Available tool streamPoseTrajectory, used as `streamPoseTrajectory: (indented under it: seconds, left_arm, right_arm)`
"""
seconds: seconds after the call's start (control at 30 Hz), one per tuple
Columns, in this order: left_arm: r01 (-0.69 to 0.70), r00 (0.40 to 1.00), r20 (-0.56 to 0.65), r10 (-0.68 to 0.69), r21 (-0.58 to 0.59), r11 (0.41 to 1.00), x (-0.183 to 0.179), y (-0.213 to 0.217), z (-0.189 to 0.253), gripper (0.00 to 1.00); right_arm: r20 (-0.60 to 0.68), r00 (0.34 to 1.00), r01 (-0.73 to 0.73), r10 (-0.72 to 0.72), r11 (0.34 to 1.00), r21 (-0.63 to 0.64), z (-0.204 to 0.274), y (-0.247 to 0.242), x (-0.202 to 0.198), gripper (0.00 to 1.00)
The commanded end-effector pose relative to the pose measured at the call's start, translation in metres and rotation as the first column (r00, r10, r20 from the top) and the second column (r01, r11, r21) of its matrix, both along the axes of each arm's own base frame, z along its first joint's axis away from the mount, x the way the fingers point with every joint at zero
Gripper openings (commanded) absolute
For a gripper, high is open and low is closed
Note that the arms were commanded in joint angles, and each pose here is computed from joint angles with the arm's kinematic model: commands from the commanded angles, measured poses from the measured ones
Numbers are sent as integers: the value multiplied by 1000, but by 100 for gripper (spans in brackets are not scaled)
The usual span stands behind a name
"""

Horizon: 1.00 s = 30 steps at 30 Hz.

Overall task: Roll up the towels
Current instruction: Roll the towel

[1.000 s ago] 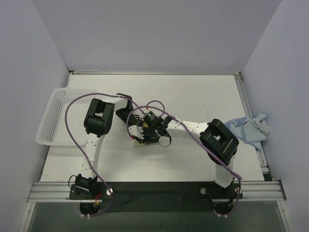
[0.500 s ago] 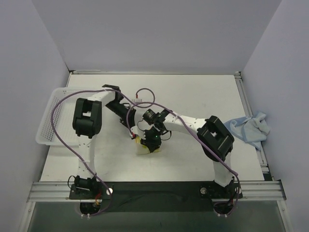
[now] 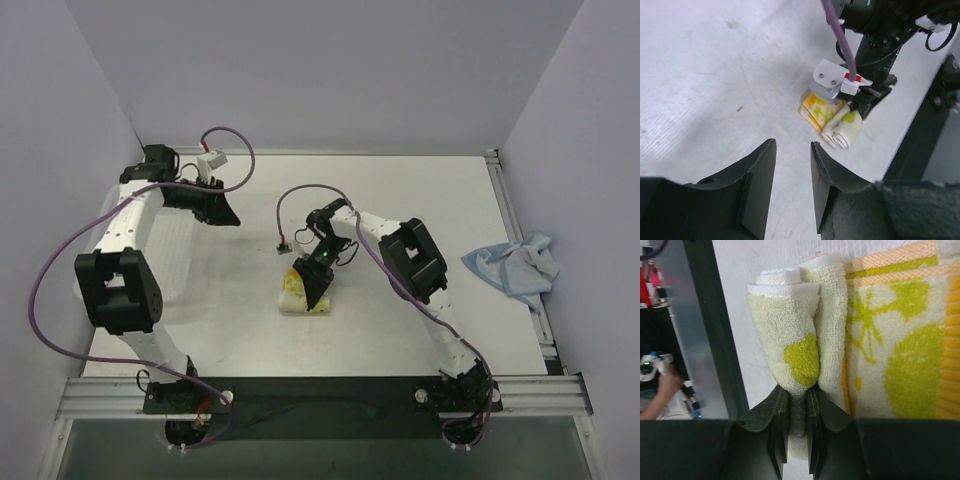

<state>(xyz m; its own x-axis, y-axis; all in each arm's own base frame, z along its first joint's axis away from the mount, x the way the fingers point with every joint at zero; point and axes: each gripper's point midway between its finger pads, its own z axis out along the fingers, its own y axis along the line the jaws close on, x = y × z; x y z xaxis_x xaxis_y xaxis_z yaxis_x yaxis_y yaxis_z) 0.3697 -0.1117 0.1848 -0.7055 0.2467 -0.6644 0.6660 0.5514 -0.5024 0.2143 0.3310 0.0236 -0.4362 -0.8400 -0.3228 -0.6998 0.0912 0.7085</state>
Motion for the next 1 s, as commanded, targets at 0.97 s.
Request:
streamPoseTrajectory:
  seconds: [0.97]
  left_arm:
    - [470,635,278,-721,602,646,-165,-136,-151,56]
  right_arm:
    - [-418,906,46,-64,997,-54,-12,-3,-15,0]
